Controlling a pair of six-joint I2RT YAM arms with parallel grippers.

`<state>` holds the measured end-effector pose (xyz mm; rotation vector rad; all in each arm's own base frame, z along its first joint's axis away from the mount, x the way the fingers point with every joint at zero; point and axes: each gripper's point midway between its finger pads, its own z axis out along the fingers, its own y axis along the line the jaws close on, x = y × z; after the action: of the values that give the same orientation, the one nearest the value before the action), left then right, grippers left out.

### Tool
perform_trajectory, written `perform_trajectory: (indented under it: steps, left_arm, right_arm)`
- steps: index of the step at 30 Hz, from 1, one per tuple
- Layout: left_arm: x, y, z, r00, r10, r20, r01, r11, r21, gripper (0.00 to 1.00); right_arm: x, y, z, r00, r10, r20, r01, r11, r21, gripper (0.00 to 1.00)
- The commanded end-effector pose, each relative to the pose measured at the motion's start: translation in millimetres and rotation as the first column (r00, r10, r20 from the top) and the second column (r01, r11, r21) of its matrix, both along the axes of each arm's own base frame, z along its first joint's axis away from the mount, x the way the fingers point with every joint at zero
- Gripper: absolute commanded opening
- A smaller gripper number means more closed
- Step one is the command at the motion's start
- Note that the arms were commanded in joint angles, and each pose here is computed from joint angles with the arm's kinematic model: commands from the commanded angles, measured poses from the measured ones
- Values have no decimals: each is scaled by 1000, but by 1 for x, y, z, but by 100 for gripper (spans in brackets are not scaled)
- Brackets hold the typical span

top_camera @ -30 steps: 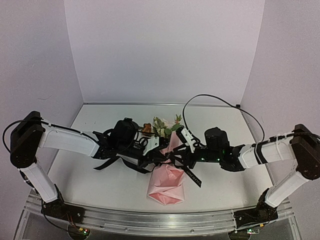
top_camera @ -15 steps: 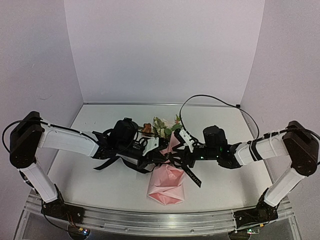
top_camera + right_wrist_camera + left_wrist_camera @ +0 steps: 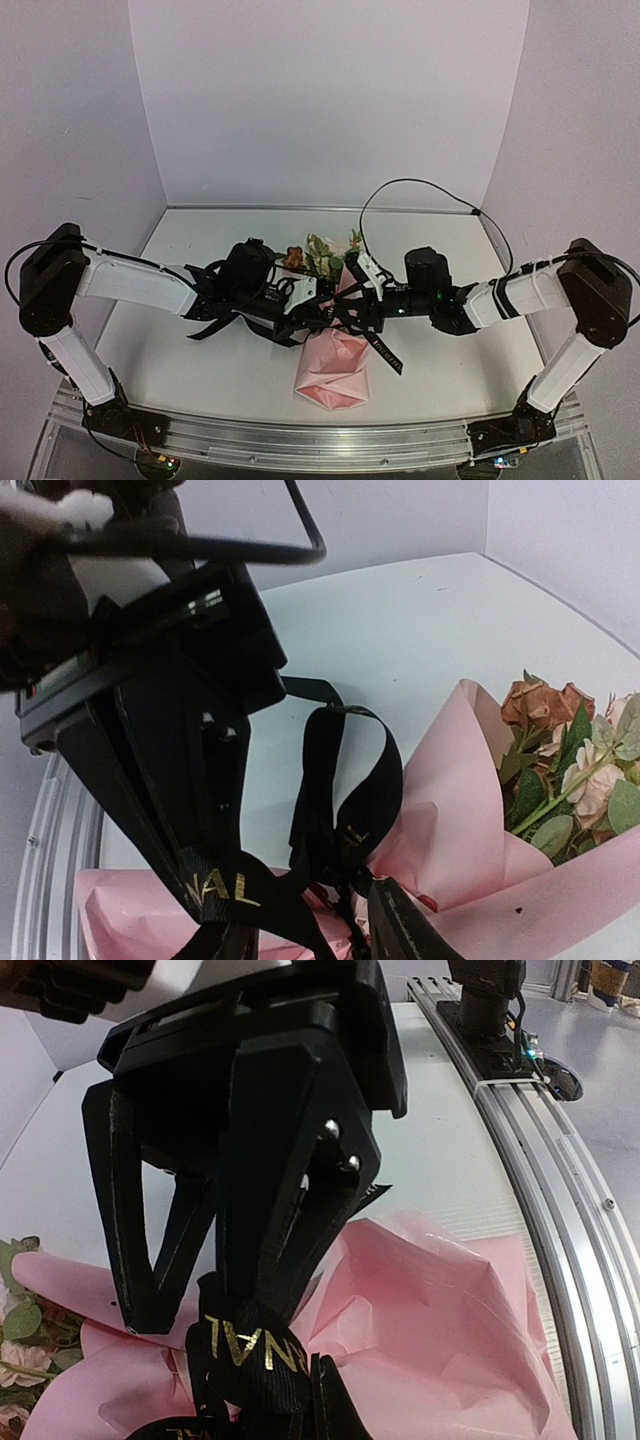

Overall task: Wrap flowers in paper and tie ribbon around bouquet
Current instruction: Pass from the left arm to the right, then cross the ribbon over the folded bouquet.

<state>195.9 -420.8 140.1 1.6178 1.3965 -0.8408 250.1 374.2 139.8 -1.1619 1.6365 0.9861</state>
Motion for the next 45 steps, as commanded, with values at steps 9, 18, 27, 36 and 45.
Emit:
perform_trajectory:
  steps: [9,18,27,36,45]
  left_arm:
    - [12,0,25,997,73,24,-71,994,-78,15]
    - [14,13,62,989,146,11,-142,976,-167,42]
    - [72,27,91,942,310,-125,-328,930,-165,38]
    - [110,11,50,935,305,-180,-310,951,0,30]
    - [79,19,18,932,315,-180,-295,947,128,27]
  right_arm:
    - [5,-10,22,988,-110,-110,121,988,96,0]
    - [-17,-26,3,957,-205,-206,191,978,-83,0]
    - [-32,-35,-21,895,-348,-280,263,917,-300,0]
    - [-17,-28,-23,748,-532,-397,394,838,-378,0]
    - [-14,-34,-29,658,-616,-434,455,784,-422,0]
